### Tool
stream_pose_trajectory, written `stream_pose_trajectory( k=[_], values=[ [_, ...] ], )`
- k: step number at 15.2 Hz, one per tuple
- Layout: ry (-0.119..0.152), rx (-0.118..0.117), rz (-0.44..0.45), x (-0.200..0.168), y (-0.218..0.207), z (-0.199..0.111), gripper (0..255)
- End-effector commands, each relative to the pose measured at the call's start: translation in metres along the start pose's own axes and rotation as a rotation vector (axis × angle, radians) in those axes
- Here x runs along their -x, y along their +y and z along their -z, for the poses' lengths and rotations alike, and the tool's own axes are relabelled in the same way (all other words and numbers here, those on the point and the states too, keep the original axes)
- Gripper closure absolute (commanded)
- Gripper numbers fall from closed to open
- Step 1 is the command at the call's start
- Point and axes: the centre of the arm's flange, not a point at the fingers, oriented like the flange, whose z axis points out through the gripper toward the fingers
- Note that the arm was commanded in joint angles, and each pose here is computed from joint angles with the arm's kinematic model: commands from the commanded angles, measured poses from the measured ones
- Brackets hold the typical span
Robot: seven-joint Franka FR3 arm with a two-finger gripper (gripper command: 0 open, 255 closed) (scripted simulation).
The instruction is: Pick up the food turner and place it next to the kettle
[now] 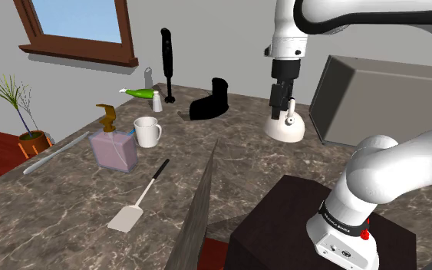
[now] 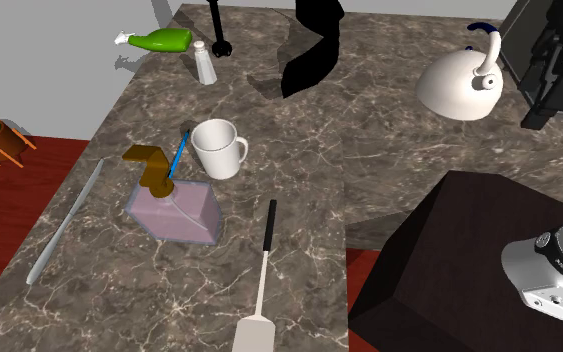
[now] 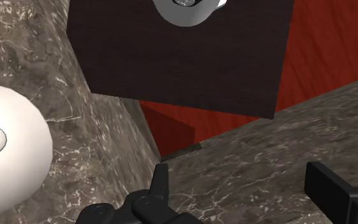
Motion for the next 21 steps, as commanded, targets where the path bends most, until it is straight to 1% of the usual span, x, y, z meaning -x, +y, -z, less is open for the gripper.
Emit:
stream_pose_trajectory(
  k=[1, 6, 11, 16, 21],
  values=[
    [0.0, 0.0, 0.0, 0.0, 0.0, 0.0, 0],
    [0.031, 0.0, -0.17, -0.007, -0.061, -0.024, 0],
    [0.062, 0.0, -0.339, -0.024, -0.12, -0.047, 0],
    [0.093, 0.0, -0.509, -0.052, -0.174, -0.07, 0],
    [0.123, 0.001, -0.679, -0.09, -0.224, -0.092, 0]
  ],
)
